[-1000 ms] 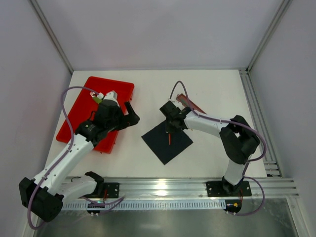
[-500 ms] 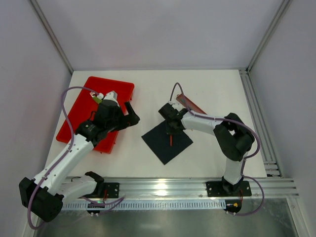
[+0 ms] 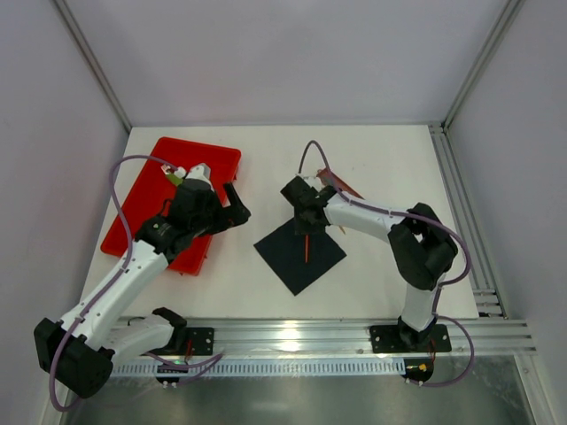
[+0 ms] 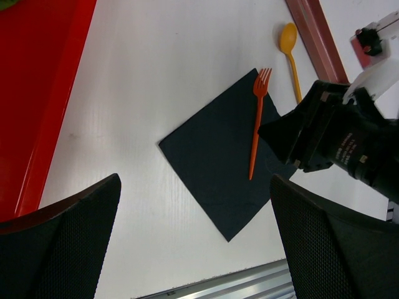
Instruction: Place the utensils on the paper napkin and roll it up
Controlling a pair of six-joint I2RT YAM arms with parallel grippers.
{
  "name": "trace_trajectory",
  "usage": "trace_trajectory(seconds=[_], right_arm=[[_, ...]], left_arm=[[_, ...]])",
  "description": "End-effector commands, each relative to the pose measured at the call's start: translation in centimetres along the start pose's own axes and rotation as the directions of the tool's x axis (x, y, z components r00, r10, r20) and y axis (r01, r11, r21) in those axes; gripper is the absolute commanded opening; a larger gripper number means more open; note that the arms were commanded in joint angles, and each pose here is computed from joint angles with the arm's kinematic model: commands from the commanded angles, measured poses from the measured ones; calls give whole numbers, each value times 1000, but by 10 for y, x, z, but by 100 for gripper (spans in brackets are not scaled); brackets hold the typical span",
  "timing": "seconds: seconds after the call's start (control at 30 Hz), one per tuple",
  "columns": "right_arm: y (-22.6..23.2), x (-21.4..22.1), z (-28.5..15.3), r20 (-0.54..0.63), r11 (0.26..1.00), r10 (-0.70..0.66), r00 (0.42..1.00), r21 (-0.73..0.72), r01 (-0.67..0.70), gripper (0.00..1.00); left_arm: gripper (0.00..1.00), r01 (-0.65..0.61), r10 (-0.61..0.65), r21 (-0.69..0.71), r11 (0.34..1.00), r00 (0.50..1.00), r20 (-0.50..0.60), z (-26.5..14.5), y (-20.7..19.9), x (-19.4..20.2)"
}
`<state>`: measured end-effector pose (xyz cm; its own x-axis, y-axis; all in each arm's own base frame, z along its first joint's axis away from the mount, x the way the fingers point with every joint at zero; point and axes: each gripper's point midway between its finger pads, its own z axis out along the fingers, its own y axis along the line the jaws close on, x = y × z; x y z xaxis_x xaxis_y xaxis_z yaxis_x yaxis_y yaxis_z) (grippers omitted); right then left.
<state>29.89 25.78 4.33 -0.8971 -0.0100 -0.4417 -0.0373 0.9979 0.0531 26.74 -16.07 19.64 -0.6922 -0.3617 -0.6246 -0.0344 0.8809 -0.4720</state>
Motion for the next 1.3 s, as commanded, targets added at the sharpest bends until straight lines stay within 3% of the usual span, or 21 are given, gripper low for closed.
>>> trace_trajectory(seconds=[0.0,0.17,0.2,0.37,0.63,1.27], right_arm=[[-4,-65,-52,144,991,-78,987,-100,93,37],[-39,-107,-49,200,953,-146,969,-236,192,39],[-70,-130,-30,204,950,-184,962,-214,227,39],[-96,-148,1,189,958,-237,953,-120,262,38],[-87,-139,30,187,913,-330,925,-183,363,39],[-72,-107,68,67,898,-389,919,-196,394,34]], left_arm=[[100,-18,17,16,1000,999,33,-8,-8,-14],[99,-17,16,29,999,999,38,-10,-11,-16],[100,-19,18,37,999,999,33,-8,-13,-16],[100,-20,19,43,999,1000,19,-4,-17,-16],[100,-7,6,29,1000,1000,30,-4,-19,-22],[100,-3,0,54,999,999,49,-3,-34,-38]])
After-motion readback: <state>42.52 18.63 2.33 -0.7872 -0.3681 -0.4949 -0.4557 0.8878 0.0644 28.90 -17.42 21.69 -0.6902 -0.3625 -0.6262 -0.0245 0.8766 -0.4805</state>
